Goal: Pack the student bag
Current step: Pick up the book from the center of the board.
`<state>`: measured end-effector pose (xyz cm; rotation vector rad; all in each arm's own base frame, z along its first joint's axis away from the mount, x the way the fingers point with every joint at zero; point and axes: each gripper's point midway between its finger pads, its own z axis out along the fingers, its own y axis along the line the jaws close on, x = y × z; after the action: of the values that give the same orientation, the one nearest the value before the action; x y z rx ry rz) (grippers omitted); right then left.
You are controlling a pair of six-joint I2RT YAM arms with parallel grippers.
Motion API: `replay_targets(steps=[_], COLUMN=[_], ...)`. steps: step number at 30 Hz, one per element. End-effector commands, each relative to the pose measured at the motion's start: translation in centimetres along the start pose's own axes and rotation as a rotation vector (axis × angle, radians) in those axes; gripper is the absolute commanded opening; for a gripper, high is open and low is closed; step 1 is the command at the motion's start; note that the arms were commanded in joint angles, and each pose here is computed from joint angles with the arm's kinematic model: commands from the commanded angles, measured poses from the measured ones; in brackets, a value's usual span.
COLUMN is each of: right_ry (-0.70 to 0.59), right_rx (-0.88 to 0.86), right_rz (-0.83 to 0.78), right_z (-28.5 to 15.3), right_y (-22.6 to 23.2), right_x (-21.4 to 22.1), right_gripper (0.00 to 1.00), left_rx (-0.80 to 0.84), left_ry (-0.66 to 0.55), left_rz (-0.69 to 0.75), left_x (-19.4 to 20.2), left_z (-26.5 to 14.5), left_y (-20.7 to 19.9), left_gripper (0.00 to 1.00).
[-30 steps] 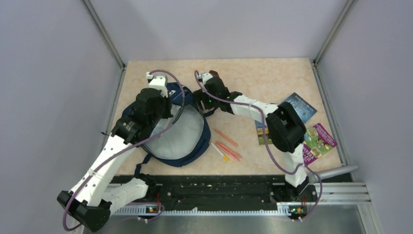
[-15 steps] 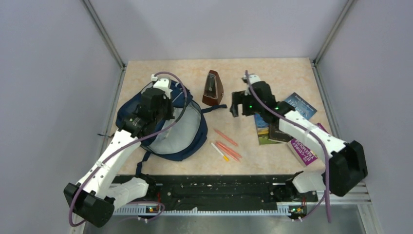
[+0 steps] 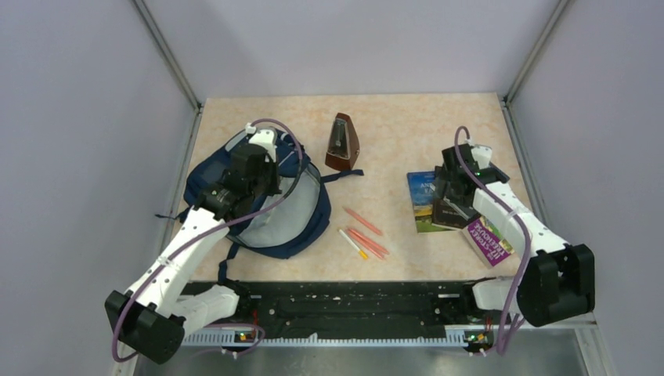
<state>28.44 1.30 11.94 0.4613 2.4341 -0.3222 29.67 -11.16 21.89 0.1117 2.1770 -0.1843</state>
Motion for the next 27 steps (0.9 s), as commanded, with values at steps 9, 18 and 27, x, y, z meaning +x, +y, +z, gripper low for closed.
replay_targets(steps=[9, 18, 27], right_ry=[0.153, 0.245, 0.289], right_rx=[0.247, 0.258, 0.277], right_rz=[0.141, 0.114, 0.091], right_z=[1.7, 2.8, 3.2], right_y=[-7.4, -7.3, -7.4], right_x=[4.1, 5.6, 6.3], right_gripper=[0.94, 0.79, 0.61], left_rx=[-0.046, -0.032, -0.015], left_ry=[-0.048, -0.059, -0.077], left_rz=[-0.017, -0.029, -0.039], left_x=[-1.3, -1.6, -1.9], left_z=[0.7, 0.4, -0.1], left_y=[1.2, 1.0, 0.8], left_gripper=[0.00, 0.00, 0.00])
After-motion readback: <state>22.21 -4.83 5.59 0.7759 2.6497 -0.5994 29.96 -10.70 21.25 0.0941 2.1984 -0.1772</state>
